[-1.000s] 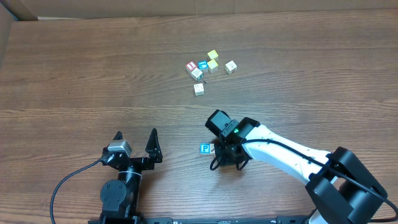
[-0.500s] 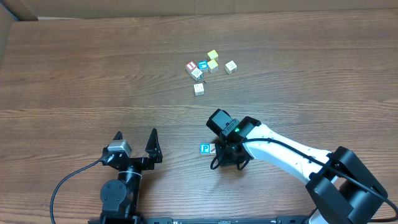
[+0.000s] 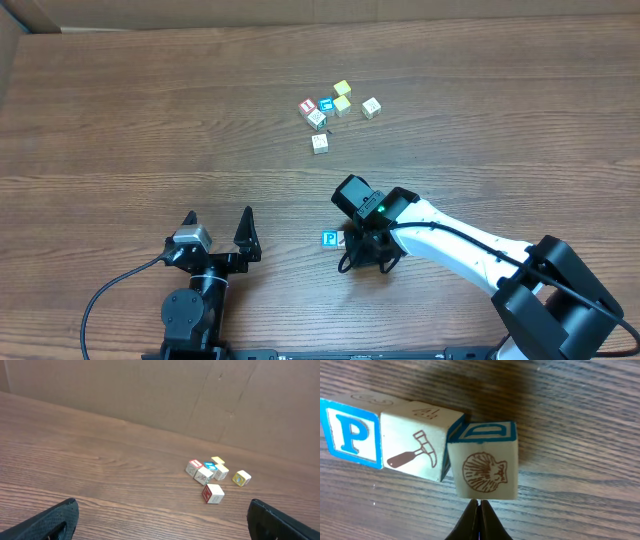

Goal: Flip 3 blocks

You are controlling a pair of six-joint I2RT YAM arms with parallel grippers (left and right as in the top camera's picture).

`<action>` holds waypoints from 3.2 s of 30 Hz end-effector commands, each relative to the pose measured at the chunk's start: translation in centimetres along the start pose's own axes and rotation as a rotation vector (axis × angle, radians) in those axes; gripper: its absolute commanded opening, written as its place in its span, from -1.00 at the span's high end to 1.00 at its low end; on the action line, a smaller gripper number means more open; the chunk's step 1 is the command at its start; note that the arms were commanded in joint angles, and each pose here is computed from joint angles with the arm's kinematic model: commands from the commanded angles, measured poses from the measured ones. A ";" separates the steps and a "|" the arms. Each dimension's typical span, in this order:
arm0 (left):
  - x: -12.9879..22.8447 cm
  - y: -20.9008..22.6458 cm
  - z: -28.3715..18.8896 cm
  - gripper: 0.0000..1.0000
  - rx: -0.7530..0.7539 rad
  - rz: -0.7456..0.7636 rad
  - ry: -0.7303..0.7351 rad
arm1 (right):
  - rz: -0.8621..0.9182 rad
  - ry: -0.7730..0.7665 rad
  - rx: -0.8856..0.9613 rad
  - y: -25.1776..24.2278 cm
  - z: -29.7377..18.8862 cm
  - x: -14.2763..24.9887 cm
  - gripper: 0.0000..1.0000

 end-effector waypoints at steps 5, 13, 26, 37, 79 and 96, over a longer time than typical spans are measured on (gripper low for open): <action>0.0 0.0 0.0 -0.99 0.006 0.015 -0.008 | -0.036 -0.008 -0.020 0.3 0.0 -0.4 0.93; 0.0 0.0 0.0 -0.99 0.006 0.015 -0.008 | -0.052 -0.018 -0.028 0.5 -0.2 -0.6 0.92; 0.0 0.0 0.0 -0.99 0.006 0.015 -0.008 | -0.055 -0.034 -0.038 0.7 -0.5 -1.0 0.91; 0.0 0.0 0.0 -1.00 0.006 0.015 -0.008 | -0.055 -0.035 -0.039 0.8 -0.5 -1.0 0.89; 0.0 0.0 0.0 -1.00 0.006 0.015 -0.008 | 0.466 -0.122 -0.020 -3.1 -3.7 -6.2 0.93; 0.0 0.0 0.0 -0.99 0.006 0.015 -0.008 | 0.483 -0.020 -0.007 -3.2 -0.7 -3.6 0.92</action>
Point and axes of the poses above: each gripper's point midway between its finger pads, its own z axis out along the fingers, its own y axis along the line the jaws close on, x = y × z, the point moved 9 cm from there along -z, back along the fingers, and after that the axes turned 2 degrees about -z, right-handed, at the moved point
